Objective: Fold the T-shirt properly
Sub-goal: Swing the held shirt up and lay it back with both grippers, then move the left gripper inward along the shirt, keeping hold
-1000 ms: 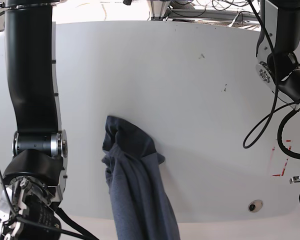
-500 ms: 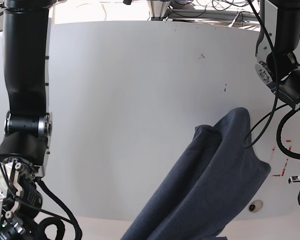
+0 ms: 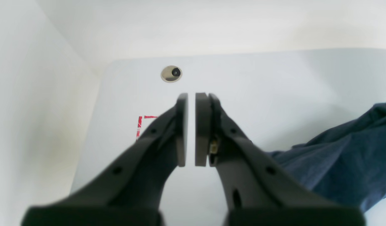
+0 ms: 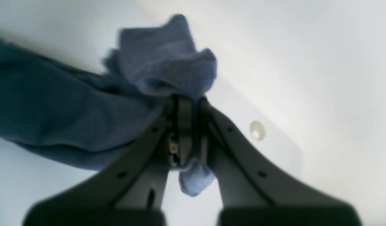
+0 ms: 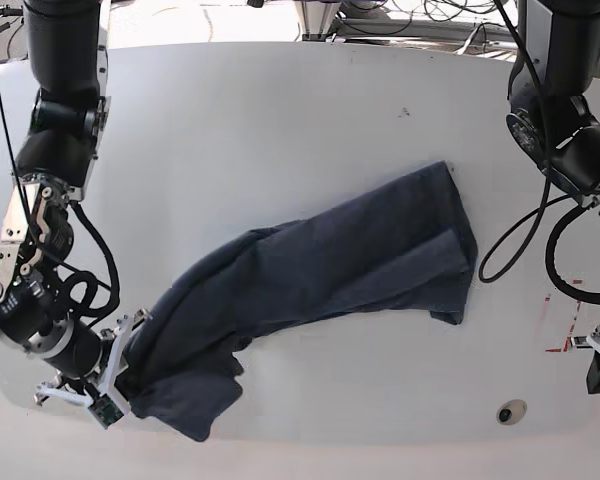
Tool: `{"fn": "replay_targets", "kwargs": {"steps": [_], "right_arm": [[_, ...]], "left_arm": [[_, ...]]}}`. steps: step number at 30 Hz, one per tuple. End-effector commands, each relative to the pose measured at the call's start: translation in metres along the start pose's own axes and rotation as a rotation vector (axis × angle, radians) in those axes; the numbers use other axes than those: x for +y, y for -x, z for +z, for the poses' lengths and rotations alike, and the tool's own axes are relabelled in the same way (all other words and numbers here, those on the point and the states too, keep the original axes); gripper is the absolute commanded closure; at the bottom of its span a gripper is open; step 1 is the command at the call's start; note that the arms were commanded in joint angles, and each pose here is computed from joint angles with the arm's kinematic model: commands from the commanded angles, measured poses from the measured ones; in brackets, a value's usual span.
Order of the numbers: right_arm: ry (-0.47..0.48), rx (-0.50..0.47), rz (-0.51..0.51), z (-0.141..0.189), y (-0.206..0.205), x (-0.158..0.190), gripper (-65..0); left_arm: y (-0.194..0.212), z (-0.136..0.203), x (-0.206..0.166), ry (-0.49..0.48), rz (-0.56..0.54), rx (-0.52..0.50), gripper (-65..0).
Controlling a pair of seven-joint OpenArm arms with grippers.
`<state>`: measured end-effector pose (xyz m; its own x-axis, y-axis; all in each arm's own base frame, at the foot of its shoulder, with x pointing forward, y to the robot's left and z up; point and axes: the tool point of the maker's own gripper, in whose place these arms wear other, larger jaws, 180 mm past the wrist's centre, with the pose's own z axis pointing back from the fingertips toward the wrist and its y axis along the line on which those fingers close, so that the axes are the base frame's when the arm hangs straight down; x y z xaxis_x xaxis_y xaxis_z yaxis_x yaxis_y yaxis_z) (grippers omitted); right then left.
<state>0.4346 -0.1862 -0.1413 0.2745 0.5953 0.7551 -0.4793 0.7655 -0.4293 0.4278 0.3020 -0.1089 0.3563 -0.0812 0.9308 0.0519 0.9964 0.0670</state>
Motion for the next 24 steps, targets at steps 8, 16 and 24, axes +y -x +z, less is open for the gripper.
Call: {"fn": "replay_targets", "kwargs": {"steps": [8, 16, 24], "right_arm": [[-0.048, -0.028, -0.079, 0.007, 0.036, 0.044, 0.0], [-0.076, -0.009, -0.134, 0.008, 0.054, 0.065, 0.0], [-0.096, 0.009, -0.143, 0.009, 0.064, 0.078, 0.0]], "left_arm": [[0.033, -0.005, -0.014, 0.032, 0.014, 0.036, -7.5], [0.092, -0.016, -0.057, 0.123, 0.085, 0.142, -27.6], [0.142, -0.021, -0.120, 0.265, 0.190, 0.230, -34.9]]}}
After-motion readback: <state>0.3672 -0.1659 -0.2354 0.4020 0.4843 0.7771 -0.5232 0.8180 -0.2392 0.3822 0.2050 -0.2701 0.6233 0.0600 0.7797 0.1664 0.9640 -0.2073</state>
